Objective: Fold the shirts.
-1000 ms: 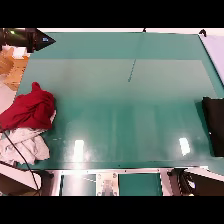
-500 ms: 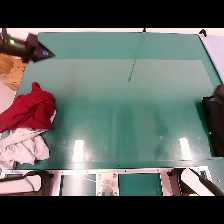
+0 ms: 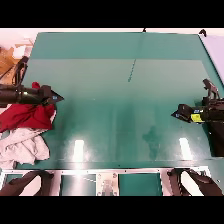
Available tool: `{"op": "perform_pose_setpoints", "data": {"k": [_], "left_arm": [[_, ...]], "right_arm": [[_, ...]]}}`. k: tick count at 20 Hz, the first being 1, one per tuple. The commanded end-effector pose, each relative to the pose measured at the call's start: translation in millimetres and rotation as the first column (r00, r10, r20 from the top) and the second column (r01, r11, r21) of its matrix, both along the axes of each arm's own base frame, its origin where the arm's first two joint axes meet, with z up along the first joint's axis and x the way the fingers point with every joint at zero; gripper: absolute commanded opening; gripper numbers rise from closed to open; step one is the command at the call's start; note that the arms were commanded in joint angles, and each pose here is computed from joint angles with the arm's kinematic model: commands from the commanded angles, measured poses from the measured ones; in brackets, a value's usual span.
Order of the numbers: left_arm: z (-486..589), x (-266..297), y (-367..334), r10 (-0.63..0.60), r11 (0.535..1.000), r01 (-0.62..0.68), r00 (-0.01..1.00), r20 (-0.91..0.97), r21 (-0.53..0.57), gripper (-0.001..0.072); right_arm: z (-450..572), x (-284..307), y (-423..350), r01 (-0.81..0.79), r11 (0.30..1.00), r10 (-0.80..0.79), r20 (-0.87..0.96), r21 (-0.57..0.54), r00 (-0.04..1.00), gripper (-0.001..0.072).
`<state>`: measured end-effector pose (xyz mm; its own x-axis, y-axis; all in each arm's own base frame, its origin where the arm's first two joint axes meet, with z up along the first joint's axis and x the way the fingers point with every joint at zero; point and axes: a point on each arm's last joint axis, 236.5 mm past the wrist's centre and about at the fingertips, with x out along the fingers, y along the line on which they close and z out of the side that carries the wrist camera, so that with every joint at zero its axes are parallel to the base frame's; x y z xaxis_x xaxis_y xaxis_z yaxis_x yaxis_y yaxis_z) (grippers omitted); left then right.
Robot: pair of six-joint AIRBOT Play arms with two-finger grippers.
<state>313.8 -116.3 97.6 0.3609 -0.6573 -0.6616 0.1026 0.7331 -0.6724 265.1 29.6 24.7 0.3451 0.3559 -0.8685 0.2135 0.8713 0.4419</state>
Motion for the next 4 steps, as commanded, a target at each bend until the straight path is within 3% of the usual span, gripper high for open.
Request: {"op": "perform_pose_setpoints", "data": {"k": [1,4], "left_arm": [[-6.9,-3.4,1.0,0.017,1.000,-0.017,1.000,0.005,0.006,0.0028],[-6.7,-1.8,1.8,0.023,1.000,-0.023,1.000,0.010,0.008,0.0027]], "right_arm": [[-1.8,-6.5,10.0,-0.026,0.999,0.027,-0.017,0.019,1.000,0.0019],[-1.9,-6.5,9.9,-0.026,0.999,0.027,-0.017,0.018,1.000,0.0019]]}}
